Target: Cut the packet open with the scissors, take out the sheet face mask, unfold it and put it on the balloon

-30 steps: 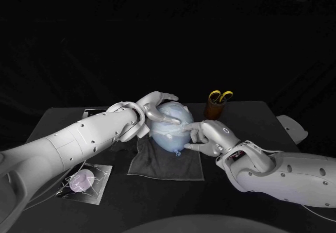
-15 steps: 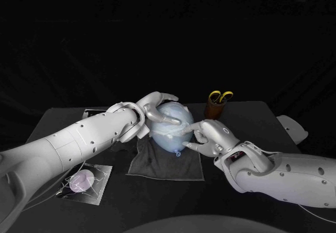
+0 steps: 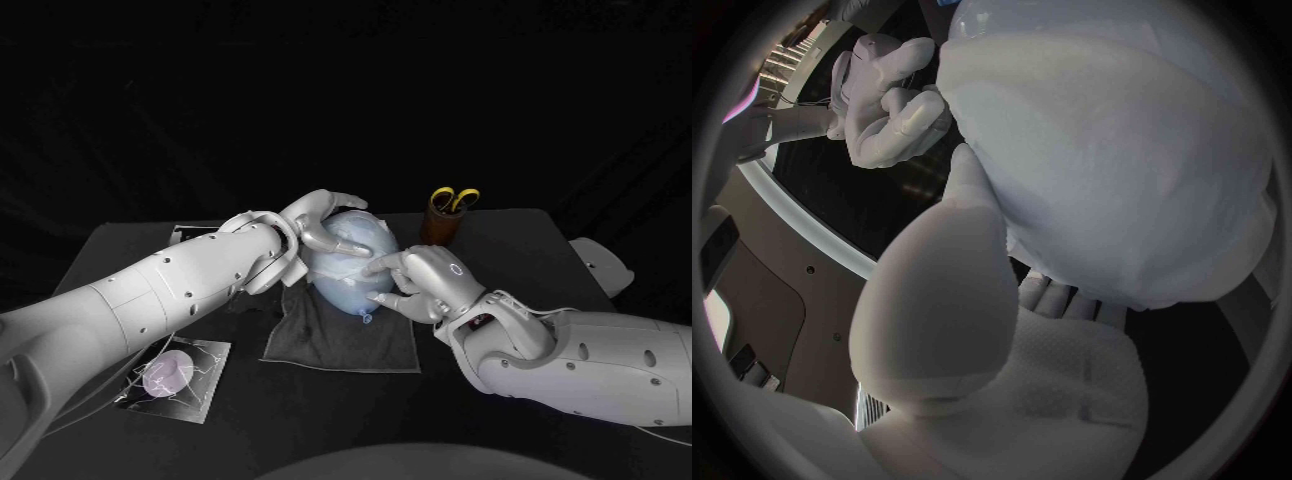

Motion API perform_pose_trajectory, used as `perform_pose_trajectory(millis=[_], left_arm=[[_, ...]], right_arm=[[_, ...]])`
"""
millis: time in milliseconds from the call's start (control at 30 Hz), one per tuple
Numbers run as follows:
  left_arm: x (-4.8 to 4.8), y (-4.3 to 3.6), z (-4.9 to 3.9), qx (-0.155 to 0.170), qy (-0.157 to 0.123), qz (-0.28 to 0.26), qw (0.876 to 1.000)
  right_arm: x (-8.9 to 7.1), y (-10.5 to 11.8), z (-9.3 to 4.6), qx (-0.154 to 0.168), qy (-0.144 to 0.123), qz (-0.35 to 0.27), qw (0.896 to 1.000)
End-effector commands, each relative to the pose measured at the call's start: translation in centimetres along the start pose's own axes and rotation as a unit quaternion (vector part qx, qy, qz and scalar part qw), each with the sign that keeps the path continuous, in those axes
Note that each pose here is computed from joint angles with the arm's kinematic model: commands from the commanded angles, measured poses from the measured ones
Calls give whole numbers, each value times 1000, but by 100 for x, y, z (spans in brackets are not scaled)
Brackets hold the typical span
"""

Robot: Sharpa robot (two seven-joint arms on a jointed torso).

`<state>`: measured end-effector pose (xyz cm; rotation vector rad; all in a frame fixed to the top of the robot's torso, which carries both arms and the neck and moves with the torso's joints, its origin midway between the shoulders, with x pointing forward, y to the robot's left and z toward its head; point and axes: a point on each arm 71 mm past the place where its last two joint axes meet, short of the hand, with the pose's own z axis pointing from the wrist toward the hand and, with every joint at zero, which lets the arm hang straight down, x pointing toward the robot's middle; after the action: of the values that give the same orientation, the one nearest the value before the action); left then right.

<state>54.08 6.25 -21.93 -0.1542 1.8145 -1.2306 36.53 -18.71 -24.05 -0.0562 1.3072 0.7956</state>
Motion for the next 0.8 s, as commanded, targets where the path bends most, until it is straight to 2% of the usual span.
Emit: perform_pose_trajectory(millis=[33,400,800], left_arm=[[21,-4,1,-3,8,-1,1000],[24,-10,1,-2,8,-3,1000],[25,-11,2,-1,8,-3,1000]], right_arm=[[-46,20,18,-13,-39,-16,999],[13,-53,66,11,-19,-43,999],[55,-68,90,16,-4,-60,998]])
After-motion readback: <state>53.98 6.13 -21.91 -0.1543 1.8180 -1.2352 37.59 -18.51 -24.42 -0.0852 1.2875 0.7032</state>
